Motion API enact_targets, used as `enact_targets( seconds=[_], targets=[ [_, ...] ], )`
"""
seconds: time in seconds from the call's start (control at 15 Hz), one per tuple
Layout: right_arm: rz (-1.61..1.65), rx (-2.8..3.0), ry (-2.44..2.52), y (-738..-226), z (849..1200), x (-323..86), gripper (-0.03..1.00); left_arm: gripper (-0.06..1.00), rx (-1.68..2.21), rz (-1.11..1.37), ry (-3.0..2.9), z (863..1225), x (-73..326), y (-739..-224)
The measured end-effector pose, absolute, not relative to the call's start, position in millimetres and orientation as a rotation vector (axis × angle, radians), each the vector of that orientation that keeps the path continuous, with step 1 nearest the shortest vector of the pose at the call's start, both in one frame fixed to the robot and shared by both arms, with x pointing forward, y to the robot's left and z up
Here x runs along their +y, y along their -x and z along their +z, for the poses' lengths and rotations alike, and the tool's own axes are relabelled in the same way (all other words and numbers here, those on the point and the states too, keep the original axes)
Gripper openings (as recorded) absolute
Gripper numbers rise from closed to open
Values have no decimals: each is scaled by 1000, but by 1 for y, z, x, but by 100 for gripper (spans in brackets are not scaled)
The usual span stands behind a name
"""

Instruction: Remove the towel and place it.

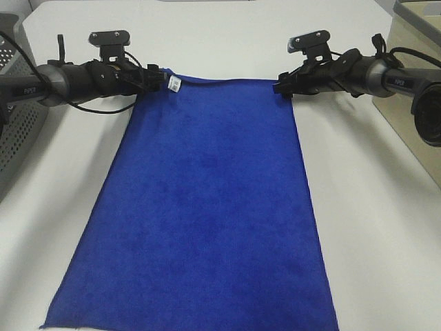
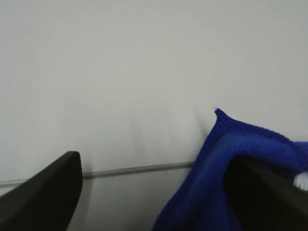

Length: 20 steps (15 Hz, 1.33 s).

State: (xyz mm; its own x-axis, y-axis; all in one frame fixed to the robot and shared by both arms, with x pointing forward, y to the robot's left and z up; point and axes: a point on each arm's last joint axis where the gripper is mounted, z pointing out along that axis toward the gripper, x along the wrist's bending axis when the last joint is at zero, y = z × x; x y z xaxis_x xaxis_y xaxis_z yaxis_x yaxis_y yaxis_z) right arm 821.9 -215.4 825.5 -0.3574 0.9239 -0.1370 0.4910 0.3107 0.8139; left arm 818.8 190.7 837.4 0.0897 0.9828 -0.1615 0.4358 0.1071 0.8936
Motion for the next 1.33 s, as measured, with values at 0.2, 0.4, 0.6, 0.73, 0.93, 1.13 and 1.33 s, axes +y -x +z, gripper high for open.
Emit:
enact_targets(
  seconds=[0.2,0.4,0.6,0.73,0.93,1.13,1.33],
  targets=[
    [860,2014,-1163,-822,829,-216,79,76,1493,758,-1461,841,190,-819],
    [842,2027,-1135,-822,831,-216,78,76,1415,868,-1452,850,193,-822],
    [838,2030,-1130,-822,832,-216,78,76,1361,931,-1485,852,193,-823],
    [836,2037,-1129,-822,831,-216,78,76,1376,911,-1483,851,193,-823],
    [804,2057,-1088,-822,831,-216,78,76,1412,851,-1536,845,195,-821],
    [816,2053,-1105,-822,832,-216,78,76,1453,810,-1572,841,206,-820],
    [881,2042,-1180,-821,841,-213,78,76,1462,804,-1577,840,209,-820]
  ],
)
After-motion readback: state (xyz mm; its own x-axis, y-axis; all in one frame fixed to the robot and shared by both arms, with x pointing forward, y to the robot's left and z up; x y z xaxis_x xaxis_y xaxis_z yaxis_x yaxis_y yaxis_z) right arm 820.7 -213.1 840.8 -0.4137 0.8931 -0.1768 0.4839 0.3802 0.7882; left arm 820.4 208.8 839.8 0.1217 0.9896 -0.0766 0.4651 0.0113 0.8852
